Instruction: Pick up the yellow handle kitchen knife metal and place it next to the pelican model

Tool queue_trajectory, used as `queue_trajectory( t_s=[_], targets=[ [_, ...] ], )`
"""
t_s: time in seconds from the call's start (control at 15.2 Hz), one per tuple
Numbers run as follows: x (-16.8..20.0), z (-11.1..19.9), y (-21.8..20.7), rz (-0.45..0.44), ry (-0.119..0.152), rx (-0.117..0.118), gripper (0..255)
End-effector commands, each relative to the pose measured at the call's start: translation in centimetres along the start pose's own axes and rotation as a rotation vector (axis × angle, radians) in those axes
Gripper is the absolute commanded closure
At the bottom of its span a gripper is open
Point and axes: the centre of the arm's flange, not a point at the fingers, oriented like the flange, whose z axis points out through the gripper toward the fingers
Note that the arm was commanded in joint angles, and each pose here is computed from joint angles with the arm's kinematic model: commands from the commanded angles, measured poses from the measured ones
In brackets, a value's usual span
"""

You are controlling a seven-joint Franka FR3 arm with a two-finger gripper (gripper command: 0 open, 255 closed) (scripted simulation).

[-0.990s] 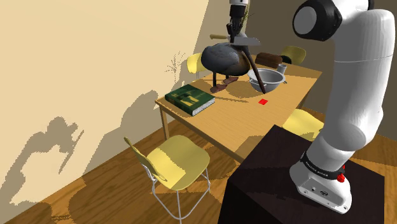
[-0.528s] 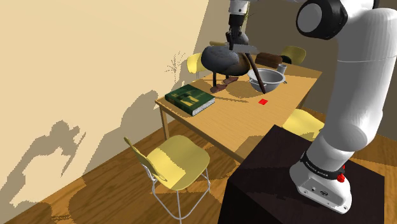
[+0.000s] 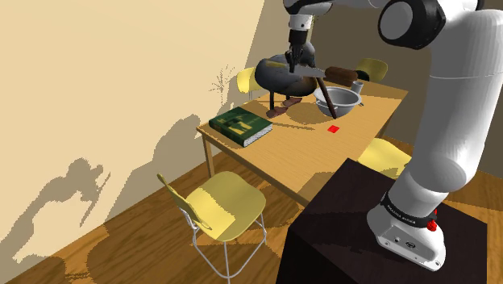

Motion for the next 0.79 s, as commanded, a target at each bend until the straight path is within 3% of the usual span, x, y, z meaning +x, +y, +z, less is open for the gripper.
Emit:
queue_trajectory(
  t_s=[0.0, 0.73],
  targets=[
    [0.1, 1.0, 0.1, 0.0, 0.001, 0.0, 255],
    [0.2, 6.8, 0.6, 0.0, 0.001, 0.0, 255]
  ],
)
